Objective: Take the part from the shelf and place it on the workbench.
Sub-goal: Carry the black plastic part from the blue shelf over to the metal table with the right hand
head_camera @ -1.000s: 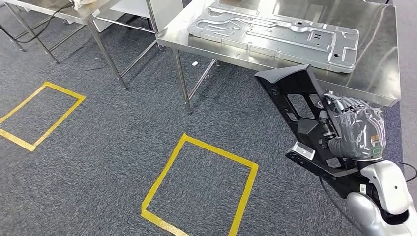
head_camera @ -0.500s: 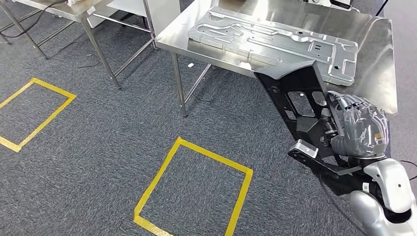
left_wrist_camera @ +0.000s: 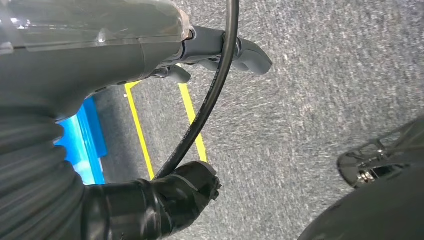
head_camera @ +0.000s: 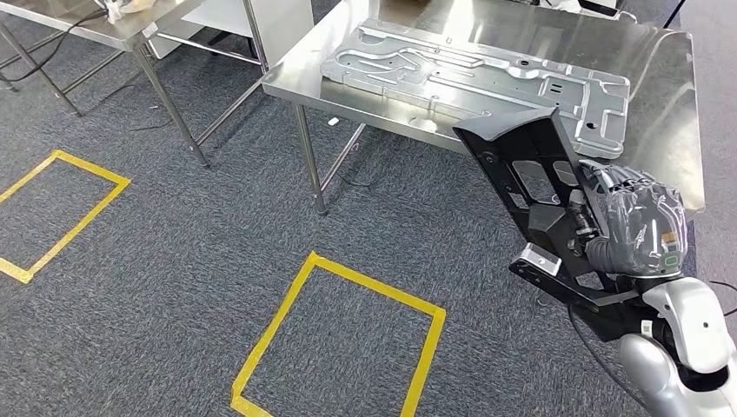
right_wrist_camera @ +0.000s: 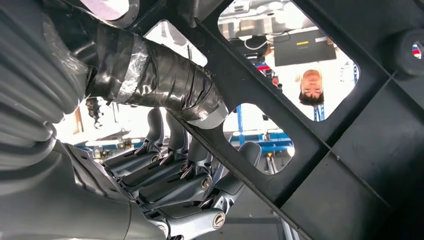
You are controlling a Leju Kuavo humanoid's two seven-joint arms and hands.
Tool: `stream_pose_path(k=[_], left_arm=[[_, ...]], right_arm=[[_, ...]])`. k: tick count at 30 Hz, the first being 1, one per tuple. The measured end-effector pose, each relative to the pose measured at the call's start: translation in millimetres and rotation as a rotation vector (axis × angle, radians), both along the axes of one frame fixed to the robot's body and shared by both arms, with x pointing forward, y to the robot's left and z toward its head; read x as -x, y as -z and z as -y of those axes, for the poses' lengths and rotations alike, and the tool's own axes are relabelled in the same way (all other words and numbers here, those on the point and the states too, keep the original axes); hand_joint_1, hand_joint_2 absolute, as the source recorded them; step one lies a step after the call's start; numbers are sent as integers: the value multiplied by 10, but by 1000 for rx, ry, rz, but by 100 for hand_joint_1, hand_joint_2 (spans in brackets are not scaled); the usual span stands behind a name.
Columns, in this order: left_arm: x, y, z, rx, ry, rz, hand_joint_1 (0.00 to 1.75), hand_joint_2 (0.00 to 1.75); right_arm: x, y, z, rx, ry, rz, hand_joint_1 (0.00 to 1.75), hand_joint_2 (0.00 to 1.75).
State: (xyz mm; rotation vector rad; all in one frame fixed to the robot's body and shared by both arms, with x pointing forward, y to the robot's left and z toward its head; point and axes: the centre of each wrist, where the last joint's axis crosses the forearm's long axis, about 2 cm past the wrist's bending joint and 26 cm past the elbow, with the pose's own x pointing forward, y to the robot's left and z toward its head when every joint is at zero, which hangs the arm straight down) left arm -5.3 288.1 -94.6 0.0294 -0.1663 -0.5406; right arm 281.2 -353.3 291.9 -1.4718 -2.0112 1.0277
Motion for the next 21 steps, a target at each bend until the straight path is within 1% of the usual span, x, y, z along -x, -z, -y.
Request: stream_pose_path(k=[21], left_arm=[[16, 8, 16, 5, 2, 4, 0, 175]], right_arm=[[-50, -50, -7, 8, -2, 4, 175, 175]])
